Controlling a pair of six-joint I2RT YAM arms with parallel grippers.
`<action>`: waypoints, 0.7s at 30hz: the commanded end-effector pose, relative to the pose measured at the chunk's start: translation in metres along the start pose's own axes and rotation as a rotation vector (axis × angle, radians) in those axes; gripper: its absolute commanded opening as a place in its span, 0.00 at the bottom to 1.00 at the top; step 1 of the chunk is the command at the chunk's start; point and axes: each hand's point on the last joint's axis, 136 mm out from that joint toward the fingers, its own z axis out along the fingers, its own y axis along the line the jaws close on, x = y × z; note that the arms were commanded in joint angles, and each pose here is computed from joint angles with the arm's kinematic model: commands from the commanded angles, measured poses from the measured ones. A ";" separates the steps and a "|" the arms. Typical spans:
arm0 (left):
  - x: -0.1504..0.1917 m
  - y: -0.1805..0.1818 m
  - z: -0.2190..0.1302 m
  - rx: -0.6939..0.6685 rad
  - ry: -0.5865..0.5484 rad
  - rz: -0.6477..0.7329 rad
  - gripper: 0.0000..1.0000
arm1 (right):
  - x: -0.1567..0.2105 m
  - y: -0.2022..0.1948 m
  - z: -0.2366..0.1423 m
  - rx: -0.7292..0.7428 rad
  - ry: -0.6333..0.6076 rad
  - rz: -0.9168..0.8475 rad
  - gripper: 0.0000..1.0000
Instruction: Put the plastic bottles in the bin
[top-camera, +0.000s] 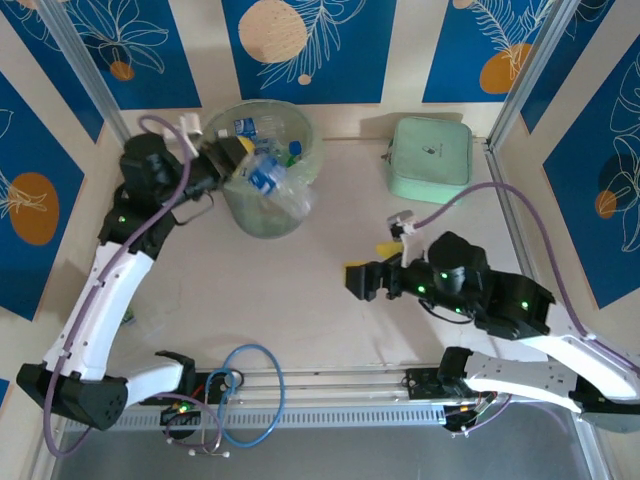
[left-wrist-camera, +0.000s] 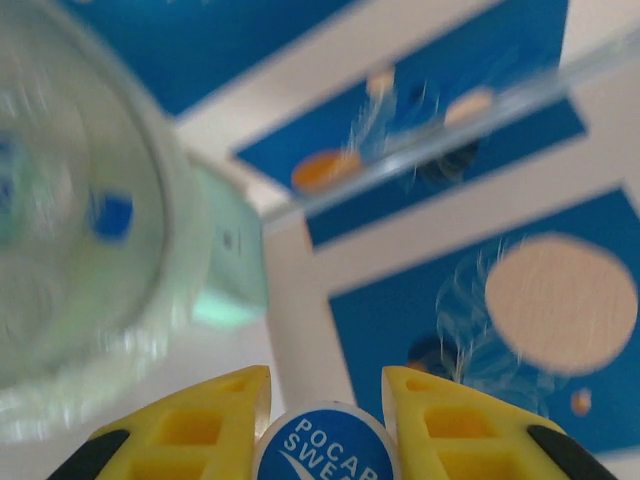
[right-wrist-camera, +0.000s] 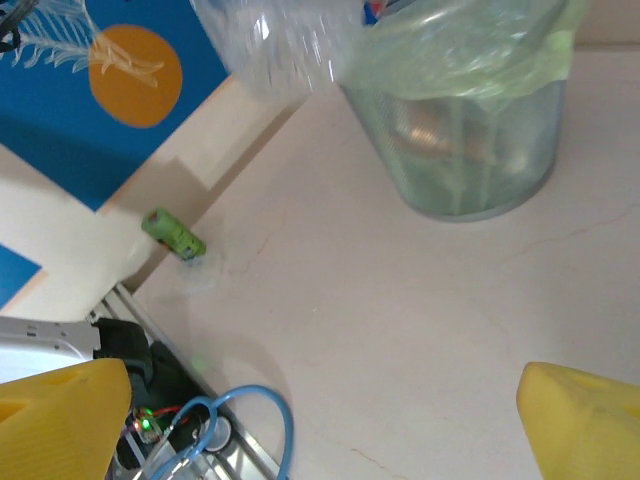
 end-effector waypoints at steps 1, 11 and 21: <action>-0.061 0.015 0.010 -0.031 -0.247 -0.081 0.00 | 0.023 -0.023 0.010 0.100 0.056 0.039 1.00; -0.130 0.088 0.068 -0.114 -0.442 -0.226 0.00 | 0.045 -0.020 0.029 0.067 0.099 0.071 0.99; -0.134 0.117 0.085 -0.195 -0.433 -0.221 0.48 | 0.043 -0.020 0.025 0.060 0.084 0.058 0.99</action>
